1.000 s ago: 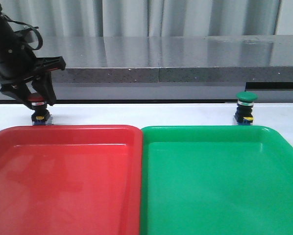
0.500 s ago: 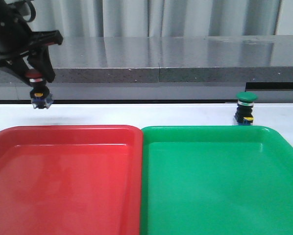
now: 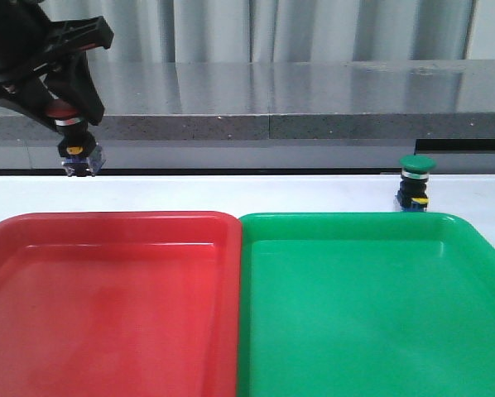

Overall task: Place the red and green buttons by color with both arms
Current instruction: 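Carry the red button forward and lower it into the red tray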

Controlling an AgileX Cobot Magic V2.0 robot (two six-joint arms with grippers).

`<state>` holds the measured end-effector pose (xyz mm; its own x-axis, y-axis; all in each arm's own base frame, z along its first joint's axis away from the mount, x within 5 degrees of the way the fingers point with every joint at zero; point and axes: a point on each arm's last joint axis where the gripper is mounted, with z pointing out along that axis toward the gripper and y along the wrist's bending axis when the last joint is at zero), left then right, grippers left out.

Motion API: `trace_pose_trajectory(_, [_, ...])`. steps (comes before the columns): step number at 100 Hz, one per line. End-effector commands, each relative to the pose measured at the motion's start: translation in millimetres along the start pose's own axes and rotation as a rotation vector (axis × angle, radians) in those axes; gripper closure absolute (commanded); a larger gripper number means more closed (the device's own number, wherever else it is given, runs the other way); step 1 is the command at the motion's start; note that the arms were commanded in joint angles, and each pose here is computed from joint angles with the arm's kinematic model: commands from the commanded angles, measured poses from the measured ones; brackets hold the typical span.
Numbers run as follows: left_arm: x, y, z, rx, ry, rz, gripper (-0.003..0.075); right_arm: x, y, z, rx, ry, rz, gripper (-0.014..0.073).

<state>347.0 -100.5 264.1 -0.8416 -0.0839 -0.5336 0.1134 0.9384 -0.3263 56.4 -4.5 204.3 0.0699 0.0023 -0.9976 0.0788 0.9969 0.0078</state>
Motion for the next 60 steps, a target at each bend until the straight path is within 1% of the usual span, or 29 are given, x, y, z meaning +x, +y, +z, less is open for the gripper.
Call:
trace_pose_trajectory(1, [0,-13,-24,0.051,-0.114,-0.015,0.0576,-17,-1,-2,0.01,-0.115,-0.005,0.0658])
trace_pose_trajectory(22, [38,-14,-13,0.047,-0.021,-0.011,0.0576,-17,-1,-2,0.01,-0.115,-0.005,0.0658])
trace_pose_trajectory(29, [50,-15,-9,0.047,-0.011,-0.009,0.0576,-17,-1,-2,0.01,-0.115,-0.005,0.0658])
trace_pose_trajectory(48, [70,-12,0,0.033,0.032,-0.012,0.0576,-17,-1,-2,0.01,-0.115,-0.005,0.0658])
trace_pose_trajectory(60, [77,-10,1,0.03,0.079,-0.014,0.0575,-17,-1,-2,0.01,-0.115,-0.005,0.0658])
